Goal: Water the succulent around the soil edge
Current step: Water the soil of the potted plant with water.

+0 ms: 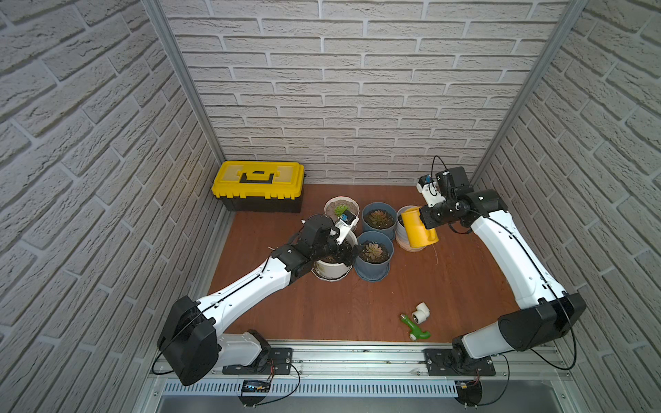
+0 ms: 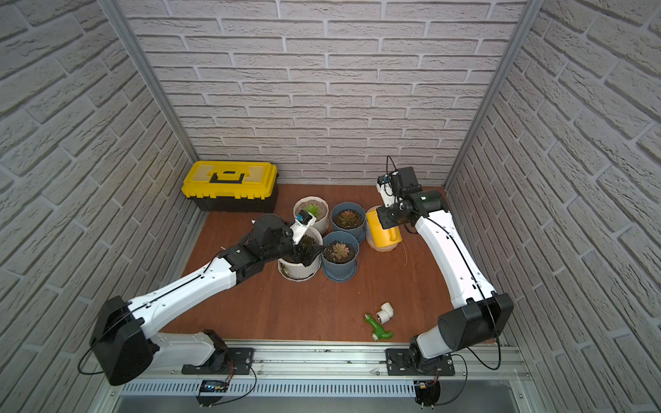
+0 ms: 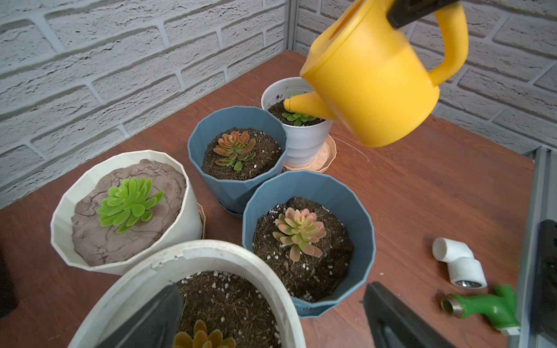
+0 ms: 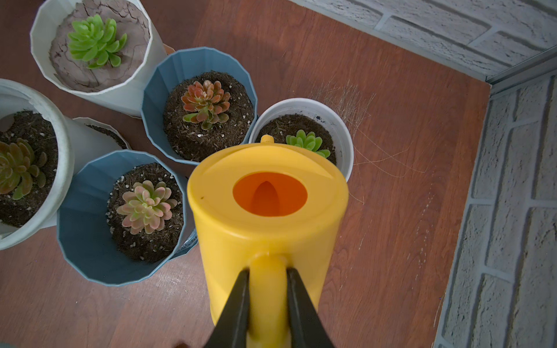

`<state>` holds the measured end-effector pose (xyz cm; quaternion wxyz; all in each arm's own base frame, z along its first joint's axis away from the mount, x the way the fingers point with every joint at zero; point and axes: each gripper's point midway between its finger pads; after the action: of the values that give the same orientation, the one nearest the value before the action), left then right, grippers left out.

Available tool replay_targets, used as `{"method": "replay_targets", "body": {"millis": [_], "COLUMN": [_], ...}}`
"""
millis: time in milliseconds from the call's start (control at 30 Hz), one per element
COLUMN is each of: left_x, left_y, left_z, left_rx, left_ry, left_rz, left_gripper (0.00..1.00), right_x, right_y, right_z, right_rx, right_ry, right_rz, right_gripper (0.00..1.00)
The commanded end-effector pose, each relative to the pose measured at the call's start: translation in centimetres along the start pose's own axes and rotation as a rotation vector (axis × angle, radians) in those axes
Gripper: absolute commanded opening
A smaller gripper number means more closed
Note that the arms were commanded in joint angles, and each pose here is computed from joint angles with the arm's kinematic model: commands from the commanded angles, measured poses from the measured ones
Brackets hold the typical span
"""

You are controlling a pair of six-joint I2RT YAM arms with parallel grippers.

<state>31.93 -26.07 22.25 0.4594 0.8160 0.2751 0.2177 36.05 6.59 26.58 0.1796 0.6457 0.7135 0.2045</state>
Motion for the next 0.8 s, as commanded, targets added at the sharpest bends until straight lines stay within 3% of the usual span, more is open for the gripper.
{"method": "replay_targets", "body": {"millis": [0,767], "left_x": [-0.1,-1.2], "left_y": [0.4,0.2], "left_z": [0.1,0.1], "left_rx": [-0.021,-0.025], "left_ry": [0.005,-0.034], "left_rz": [0.003,-0.023], "left_gripper": [0.98,0.99], "right_x": [0.5,0.1], "right_y": [1.5,4.4], "right_z": [-0.8,0.5], "right_rx": [-0.037,0.031], "right_ry": [0.013,-0.041], "right_rz": [-0.003,-0.014], "right_gripper": [0.03,0.03]}}
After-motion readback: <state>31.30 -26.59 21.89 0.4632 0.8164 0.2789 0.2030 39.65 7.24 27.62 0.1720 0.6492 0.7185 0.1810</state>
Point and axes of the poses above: each gripper's point midway between its finger pads, its own z axis out along the fingers, its own x axis along the line the jaws close on, y = z × x, and after that the axes turned 9 degrees about z, right-handed
